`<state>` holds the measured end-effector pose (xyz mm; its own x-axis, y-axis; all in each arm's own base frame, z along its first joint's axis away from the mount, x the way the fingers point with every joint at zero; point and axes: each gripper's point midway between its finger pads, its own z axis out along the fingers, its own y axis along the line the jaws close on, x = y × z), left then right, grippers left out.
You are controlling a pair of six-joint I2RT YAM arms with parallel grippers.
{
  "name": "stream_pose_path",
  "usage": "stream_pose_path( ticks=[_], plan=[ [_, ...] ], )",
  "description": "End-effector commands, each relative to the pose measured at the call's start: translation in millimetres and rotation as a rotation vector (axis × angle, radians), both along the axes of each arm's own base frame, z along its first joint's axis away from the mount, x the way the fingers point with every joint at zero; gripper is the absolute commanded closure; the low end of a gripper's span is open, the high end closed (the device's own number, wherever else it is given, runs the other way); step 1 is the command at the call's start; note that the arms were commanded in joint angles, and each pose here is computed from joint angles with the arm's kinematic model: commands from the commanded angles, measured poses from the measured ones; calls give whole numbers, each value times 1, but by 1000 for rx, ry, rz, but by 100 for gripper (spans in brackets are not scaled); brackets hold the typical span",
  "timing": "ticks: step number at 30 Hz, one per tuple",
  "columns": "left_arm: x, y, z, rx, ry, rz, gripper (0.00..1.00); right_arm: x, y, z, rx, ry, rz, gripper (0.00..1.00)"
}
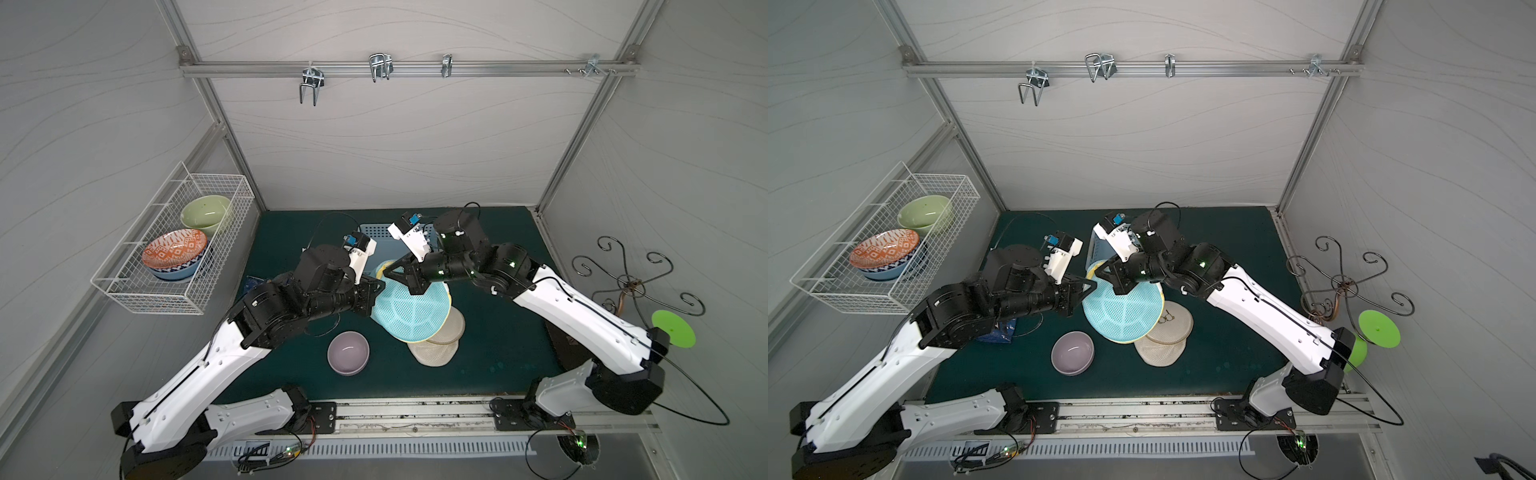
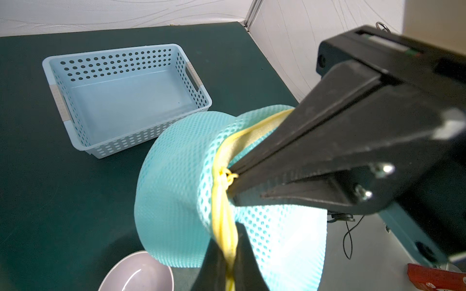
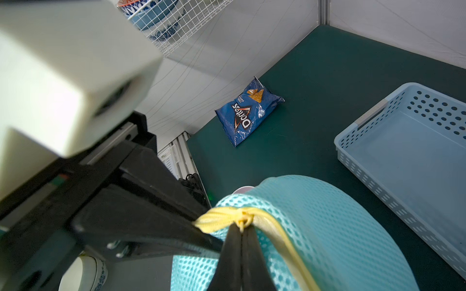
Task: Turn the laundry bag inside out
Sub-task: Zip the zipper on the laundry bag.
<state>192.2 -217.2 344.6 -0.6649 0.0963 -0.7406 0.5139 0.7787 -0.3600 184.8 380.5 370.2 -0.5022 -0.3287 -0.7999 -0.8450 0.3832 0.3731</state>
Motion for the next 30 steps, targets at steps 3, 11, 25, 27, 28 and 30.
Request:
stream_pose_path(
  ticks=[3,11,25,27,28,30],
  plan=[
    [2,17,46,-83,-147,58,100,25,-33,-10,-53,4,-133,100],
    [7,46,59,-64,-216,148,100,34,-71,-37,-72,74,-217,100],
    [8,52,42,43,-209,70,100,37,-121,-65,-36,218,-265,100],
    [10,65,50,28,-252,132,100,35,-124,-75,-36,239,-274,100],
    [11,70,55,12,-267,156,100,32,-123,-80,-28,253,-266,100],
    [12,76,63,-15,-286,191,100,26,-123,-86,-17,279,-258,100]
  ],
)
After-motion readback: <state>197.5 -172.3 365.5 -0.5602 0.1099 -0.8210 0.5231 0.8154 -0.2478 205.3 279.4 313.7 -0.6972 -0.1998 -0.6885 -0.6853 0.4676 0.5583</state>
